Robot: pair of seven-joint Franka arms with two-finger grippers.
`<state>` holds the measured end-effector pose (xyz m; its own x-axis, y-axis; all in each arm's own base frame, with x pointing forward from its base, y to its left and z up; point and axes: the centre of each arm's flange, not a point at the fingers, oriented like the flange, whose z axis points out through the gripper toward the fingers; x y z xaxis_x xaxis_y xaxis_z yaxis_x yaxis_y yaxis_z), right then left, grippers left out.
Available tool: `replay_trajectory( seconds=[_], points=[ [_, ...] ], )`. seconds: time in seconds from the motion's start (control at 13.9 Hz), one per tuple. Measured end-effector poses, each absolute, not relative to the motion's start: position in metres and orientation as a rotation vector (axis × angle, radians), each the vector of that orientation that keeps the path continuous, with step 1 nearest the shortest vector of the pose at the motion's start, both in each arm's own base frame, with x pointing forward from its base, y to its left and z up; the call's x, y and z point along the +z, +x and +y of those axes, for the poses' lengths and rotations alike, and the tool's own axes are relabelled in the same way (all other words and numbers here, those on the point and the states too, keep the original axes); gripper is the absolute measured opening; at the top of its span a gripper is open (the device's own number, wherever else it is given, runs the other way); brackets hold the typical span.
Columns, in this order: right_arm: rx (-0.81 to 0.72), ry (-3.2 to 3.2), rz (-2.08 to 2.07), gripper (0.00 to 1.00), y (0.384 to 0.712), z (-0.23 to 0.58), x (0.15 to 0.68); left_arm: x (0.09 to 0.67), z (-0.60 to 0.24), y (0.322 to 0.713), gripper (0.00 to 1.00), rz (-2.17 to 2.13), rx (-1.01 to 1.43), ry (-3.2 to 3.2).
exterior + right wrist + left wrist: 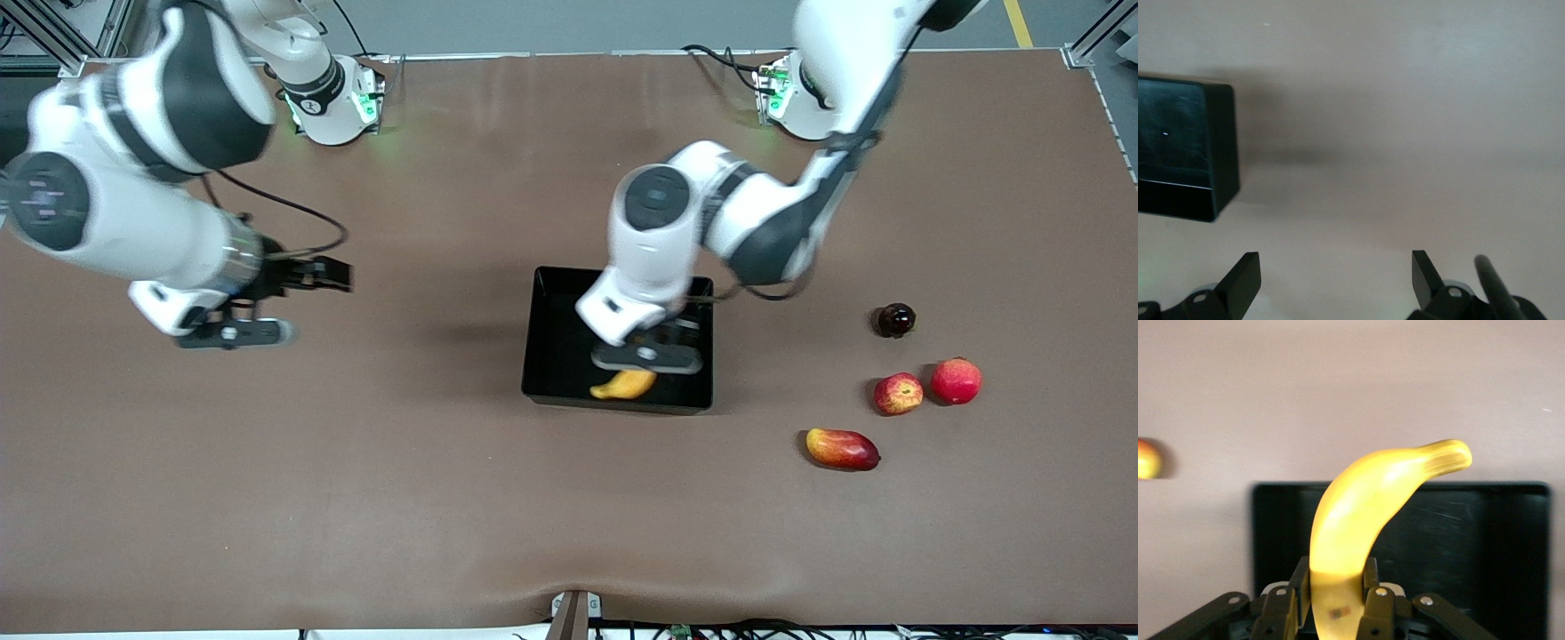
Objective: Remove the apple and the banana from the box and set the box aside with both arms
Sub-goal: 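Carry the banana out while the right gripper reaches the tray rim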
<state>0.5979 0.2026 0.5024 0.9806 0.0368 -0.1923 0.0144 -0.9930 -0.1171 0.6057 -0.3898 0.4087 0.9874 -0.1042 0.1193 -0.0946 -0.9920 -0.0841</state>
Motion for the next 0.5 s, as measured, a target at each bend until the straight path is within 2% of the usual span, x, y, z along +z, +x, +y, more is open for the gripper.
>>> replay_trajectory(
  seconds=[0.29,0.5],
  points=[
    [0.269,-3.029,0.046,1.0,0.592,0.292,0.43,0.418,-0.241,0.673,0.34,0.28,-0.124,-3.005],
    [0.21,-3.029,0.118,1.0,0.585,0.348,0.365,0.413,-0.126,0.702,0.34,0.438,-0.065,-2.97]
  ],
)
